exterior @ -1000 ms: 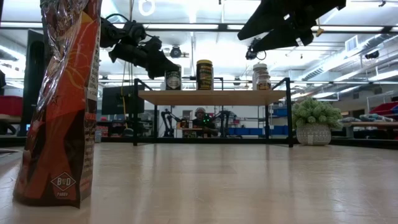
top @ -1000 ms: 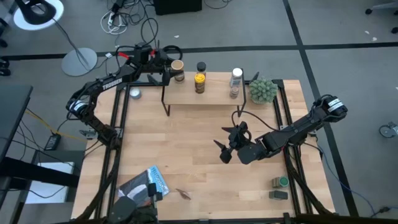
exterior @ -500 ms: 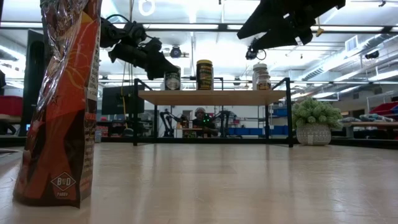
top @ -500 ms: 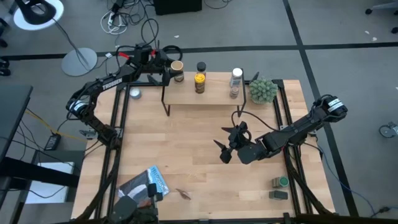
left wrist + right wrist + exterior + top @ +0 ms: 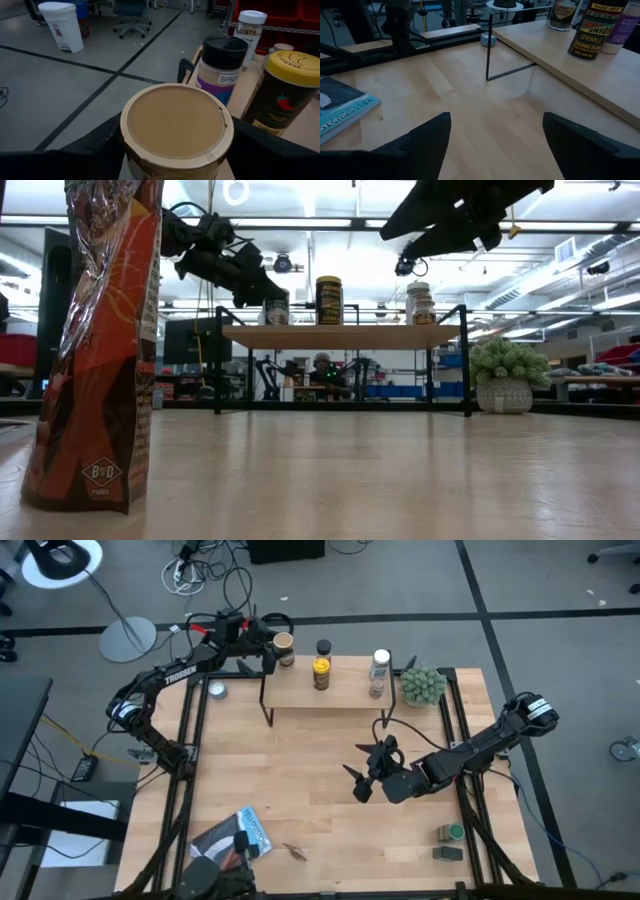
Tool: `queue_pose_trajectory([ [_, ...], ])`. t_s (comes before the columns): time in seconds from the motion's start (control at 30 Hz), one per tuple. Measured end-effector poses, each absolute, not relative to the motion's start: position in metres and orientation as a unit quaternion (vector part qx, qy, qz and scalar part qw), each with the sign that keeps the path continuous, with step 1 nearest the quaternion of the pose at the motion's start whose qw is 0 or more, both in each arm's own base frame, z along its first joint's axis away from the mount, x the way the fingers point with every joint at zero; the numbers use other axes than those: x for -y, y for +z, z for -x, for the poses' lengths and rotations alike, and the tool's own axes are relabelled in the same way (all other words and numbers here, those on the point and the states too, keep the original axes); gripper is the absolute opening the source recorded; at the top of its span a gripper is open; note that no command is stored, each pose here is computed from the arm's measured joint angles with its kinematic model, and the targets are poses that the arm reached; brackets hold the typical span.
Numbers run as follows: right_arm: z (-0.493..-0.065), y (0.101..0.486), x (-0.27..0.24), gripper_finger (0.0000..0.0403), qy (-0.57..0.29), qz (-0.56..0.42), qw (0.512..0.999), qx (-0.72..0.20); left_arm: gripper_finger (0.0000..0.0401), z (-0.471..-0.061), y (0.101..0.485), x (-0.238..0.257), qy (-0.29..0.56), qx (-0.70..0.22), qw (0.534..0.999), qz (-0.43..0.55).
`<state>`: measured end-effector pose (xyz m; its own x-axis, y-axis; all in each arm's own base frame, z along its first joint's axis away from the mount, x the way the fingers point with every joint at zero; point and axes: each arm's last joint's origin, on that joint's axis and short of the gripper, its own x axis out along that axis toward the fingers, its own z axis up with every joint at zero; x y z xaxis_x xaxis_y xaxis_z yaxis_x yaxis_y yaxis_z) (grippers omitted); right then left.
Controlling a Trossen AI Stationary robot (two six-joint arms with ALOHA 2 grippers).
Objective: Shelf spices
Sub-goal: Put the brown seasoning bottle on the shelf
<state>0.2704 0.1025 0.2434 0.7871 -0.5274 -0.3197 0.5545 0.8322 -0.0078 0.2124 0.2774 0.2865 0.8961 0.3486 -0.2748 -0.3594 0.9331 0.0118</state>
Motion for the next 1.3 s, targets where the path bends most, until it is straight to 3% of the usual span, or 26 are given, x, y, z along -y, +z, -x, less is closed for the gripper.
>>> queue_pose_trajectory([
  [0.4,-0.2705,0.2434,-0.1023,0.0309,-0.286,-0.044,0.944,-0.156,0.0287,-0.2213,0.2854,-0.2694,0.162,-0.142,0.976,0.035],
  [0.8,-0.2705,0.2434,-0.1023,0.0309,-0.286,-0.044,0.944,-0.156,0.0347,-0.2214,0.2844,-0.2685,0.161,-0.147,0.975,0.043],
  [1.3,-0.2705,0.2434,-0.1023,0.0308,-0.286,-0.044,0.944,-0.157,0.0348,-0.2217,0.2879,-0.2697,0.163,-0.141,0.976,0.028],
])
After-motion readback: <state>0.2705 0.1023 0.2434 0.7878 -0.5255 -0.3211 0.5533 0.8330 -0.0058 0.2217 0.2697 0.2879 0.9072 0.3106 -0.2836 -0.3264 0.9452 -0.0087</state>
